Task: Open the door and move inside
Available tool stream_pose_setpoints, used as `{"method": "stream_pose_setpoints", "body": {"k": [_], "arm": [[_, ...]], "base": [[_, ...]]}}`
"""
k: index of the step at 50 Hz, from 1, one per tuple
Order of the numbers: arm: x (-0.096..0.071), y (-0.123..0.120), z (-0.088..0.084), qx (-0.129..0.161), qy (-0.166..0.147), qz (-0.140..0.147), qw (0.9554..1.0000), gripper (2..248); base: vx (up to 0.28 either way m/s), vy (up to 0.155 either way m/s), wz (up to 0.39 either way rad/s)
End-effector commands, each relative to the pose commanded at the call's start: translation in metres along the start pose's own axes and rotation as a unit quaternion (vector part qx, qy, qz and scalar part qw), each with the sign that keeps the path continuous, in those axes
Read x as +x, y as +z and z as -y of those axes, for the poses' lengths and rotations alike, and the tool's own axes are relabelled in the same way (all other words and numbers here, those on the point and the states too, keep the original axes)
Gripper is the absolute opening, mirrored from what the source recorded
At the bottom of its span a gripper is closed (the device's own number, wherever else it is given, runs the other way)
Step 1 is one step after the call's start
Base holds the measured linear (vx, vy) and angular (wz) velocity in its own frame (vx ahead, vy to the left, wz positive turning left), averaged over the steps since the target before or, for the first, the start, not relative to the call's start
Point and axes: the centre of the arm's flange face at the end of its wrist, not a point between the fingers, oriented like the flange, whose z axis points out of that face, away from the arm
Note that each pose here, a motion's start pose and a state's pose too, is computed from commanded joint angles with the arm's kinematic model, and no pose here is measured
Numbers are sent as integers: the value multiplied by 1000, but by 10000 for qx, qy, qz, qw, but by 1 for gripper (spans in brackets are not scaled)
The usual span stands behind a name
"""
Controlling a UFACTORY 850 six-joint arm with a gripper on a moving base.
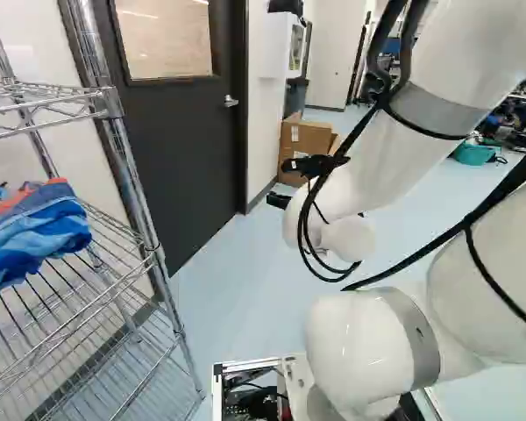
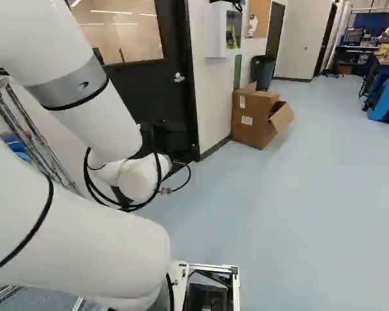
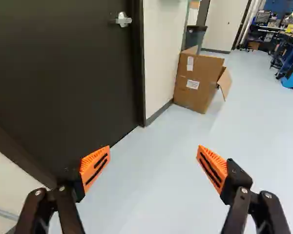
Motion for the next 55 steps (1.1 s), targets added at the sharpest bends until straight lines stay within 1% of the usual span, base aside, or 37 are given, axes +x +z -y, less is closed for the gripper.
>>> {"method": "stream_pose_setpoints", "body": {"k": [29,41,55], "arm": [[0,0,0,0,0,0,10000,247],[0,0,0,0,0,0,10000,247],[0,0,0,0,0,0,10000,247]], "base": [[12,-1,0],[107,-10,18],[168,-78,7]]}}
